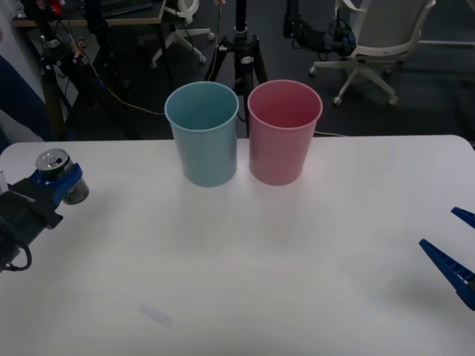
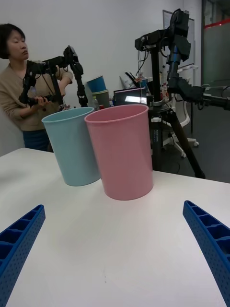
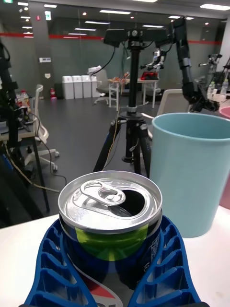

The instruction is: Grasp the object on the table and drop it into the matching bin: aluminum can to the light blue bin, PET bottle to the pink bin.

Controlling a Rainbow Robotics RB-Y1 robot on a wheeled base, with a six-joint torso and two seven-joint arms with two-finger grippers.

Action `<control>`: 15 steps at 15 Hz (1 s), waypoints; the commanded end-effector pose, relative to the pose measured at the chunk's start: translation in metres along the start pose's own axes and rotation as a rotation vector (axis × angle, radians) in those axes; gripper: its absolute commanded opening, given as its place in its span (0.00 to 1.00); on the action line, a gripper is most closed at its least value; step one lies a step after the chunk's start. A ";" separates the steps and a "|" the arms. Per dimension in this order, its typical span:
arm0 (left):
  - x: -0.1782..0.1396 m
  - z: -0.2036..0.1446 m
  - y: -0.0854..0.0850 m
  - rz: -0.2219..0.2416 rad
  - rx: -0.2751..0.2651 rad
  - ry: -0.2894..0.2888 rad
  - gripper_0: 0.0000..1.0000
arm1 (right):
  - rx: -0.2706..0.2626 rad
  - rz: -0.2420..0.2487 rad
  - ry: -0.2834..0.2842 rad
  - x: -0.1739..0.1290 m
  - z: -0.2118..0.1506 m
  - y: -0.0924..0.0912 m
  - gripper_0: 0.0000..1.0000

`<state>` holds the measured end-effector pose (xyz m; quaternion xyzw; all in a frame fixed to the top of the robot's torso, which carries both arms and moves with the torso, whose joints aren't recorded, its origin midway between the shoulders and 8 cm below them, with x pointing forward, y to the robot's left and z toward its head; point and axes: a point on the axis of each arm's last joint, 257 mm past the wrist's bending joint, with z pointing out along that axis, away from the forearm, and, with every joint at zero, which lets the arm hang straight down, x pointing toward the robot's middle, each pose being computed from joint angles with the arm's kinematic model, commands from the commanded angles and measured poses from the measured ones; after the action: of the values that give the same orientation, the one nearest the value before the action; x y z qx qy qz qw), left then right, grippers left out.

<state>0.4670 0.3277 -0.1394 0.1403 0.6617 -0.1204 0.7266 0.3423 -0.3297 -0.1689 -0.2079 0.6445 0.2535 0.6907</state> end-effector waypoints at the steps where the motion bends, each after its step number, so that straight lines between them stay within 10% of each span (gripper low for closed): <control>1: -0.027 0.005 -0.013 0.033 0.049 -0.028 0.00 | 0.000 0.000 0.000 0.000 0.000 0.000 1.00; 8: -0.070 0.034 -0.064 0.086 0.228 -0.050 0.00 | 0.000 0.000 0.000 0.000 0.000 0.000 1.00; 15: -0.110 0.108 -0.143 0.022 0.447 -0.046 0.00 | 0.000 0.000 0.000 0.000 0.000 0.000 1.00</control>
<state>0.4981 0.1634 -0.0310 0.2931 0.6034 -0.2570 0.6957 0.3423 -0.3297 -0.1689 -0.2080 0.6445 0.2535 0.6907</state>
